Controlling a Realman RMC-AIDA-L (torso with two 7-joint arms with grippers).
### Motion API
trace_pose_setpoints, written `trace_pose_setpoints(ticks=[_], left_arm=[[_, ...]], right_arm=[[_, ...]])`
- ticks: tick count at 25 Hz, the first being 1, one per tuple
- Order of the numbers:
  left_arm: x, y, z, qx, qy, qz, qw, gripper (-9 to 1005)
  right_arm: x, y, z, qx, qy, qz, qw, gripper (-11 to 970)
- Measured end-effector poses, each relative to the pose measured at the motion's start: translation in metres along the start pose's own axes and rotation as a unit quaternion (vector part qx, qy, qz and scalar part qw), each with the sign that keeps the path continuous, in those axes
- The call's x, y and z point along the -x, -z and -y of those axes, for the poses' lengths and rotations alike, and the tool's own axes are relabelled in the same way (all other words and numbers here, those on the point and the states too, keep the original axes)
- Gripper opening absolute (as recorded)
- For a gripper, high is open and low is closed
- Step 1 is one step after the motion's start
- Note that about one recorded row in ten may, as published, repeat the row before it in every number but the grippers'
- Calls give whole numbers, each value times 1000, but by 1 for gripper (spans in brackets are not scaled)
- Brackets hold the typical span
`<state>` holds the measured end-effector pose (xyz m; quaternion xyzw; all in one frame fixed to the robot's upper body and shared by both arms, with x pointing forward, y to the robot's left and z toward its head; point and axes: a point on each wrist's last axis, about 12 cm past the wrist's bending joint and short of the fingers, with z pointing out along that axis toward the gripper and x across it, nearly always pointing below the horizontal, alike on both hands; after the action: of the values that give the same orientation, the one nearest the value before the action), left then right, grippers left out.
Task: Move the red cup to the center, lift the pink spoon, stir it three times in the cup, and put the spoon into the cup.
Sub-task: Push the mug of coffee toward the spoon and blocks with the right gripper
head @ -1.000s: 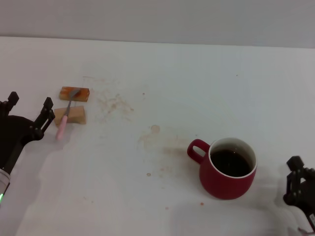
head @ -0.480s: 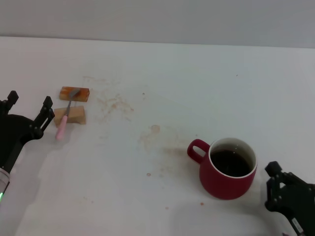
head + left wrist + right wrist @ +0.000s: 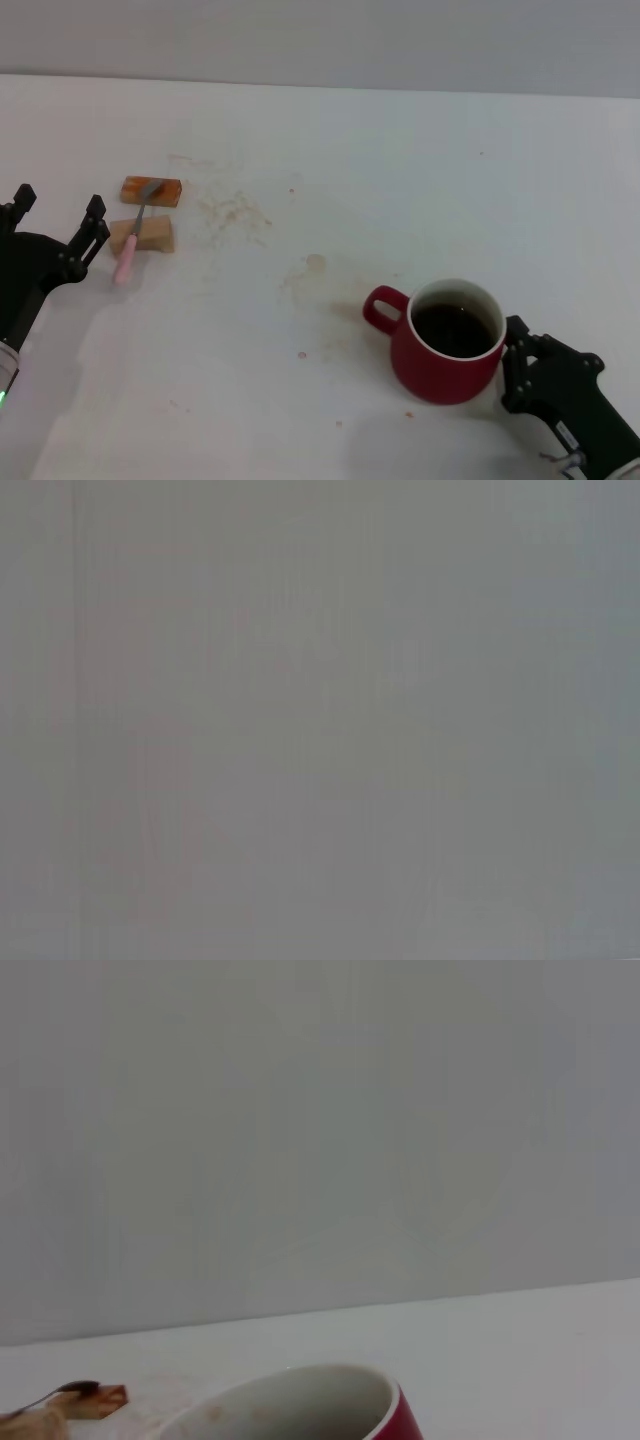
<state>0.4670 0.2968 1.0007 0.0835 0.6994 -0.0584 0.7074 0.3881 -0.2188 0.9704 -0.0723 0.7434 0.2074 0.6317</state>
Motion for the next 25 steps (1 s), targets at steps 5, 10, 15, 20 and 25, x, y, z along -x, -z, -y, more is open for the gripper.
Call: trace_pose_setpoints(ticks=[5,10,15,20,25], left_arm=[[0,0,0,0,0,-2,1000,813],[-2,1,-1,1,-1,-7,1000,811],[-2,0,-2,1,-2,-9,1000,810],[-3,0,-2,2,-3,-12,1000,809],[-3,-1,-2,1,-4,-13,1000,808]], right_arm=[[2,-11,-2,17,4,-6,1000,0],[5,-22,-4,33,-4,-9,999,0],[7,-30,-5,42,1,-9,999,0],[6,-21,-7,40,-6,-1,999,0],[0,0,-12,52,-6,-2,999,0]])
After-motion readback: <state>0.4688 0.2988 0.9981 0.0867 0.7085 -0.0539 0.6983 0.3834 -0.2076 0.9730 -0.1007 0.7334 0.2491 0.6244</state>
